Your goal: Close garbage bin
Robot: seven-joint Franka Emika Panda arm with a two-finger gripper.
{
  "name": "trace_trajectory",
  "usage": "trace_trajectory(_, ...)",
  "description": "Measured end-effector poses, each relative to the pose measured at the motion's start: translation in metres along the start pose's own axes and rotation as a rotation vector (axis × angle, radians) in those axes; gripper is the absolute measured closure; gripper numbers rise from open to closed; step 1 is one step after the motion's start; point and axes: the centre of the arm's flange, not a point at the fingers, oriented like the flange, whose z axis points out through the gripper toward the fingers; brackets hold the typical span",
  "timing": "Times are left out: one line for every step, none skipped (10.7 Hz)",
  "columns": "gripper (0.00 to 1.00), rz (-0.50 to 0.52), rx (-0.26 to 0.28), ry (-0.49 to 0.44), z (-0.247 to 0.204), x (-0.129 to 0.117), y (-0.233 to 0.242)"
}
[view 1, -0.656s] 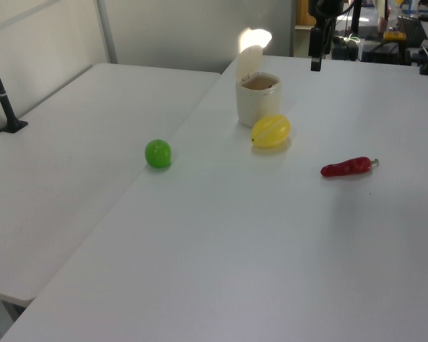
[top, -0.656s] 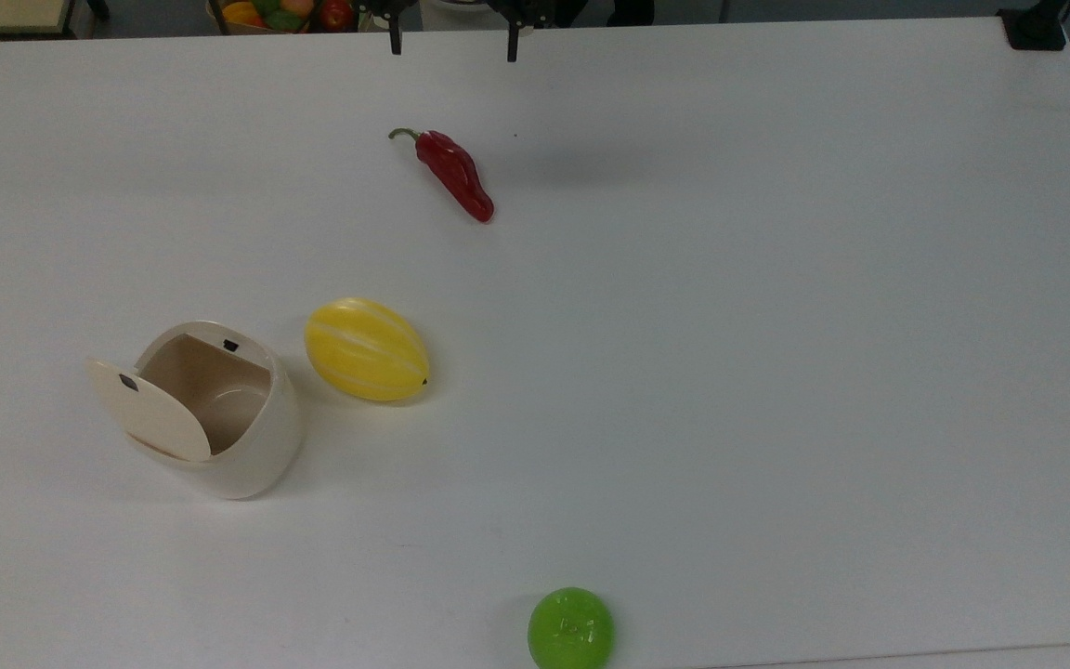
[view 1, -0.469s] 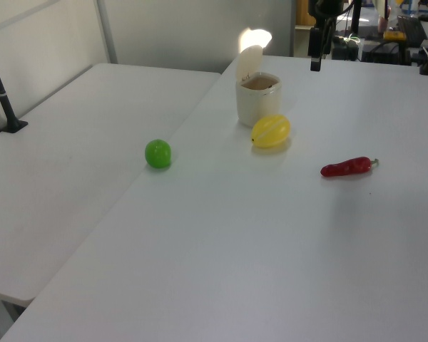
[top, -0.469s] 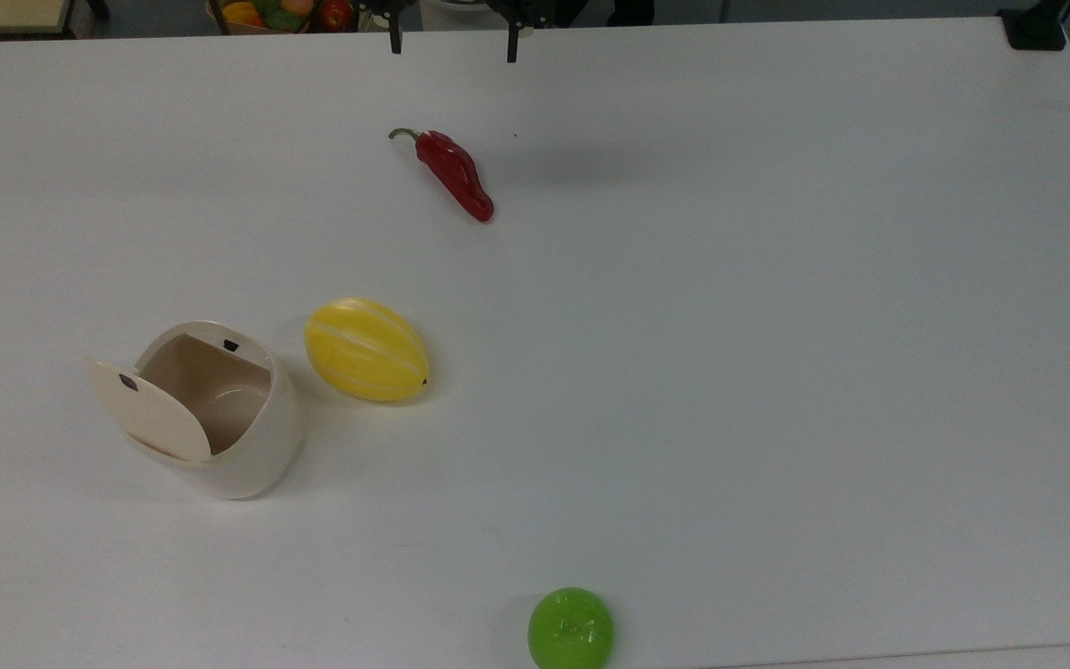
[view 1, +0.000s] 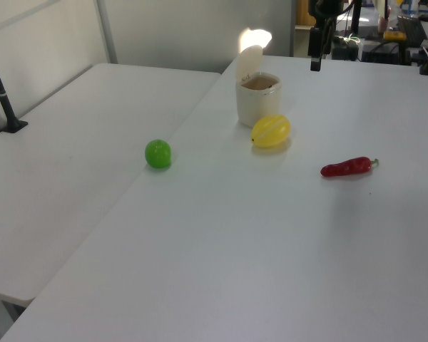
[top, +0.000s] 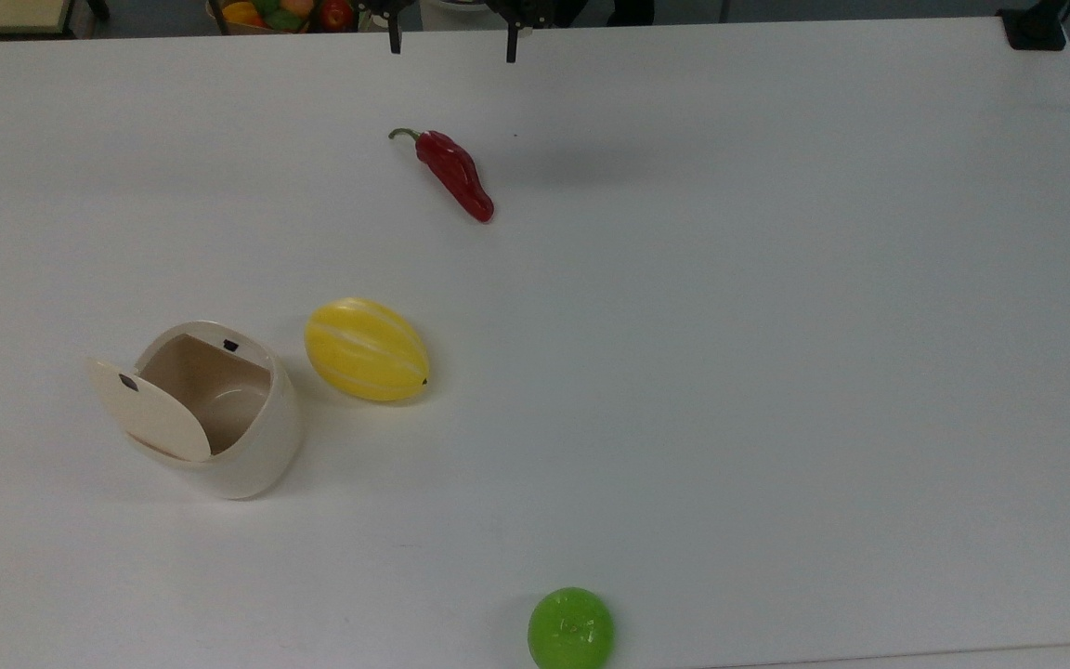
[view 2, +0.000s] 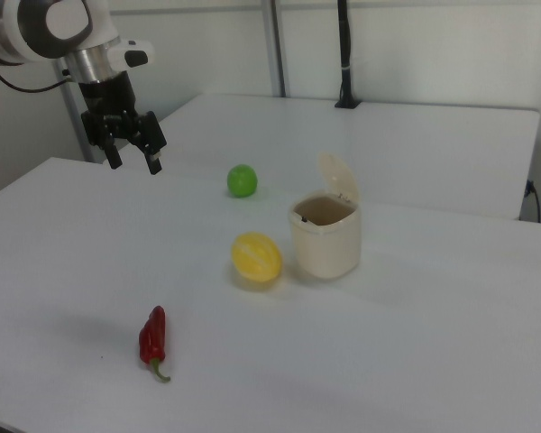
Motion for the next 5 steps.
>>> trace_trajectory(0.01, 0.0, 0.0, 0.0, 0.0, 0.0, 0.0)
trace_trajectory(0.03, 0.0, 0.0, 0.0, 0.0, 0.0, 0.0)
trace_trajectory(0.19, 0.0, 0.0, 0.0, 0.0, 0.0, 0.0)
trace_trajectory(0.36, -0.001, 0.0, 0.0, 0.0, 0.0, 0.0)
trace_trajectory(0.51, -0.002, 0.0, 0.0, 0.0001, 0.0, 0.0)
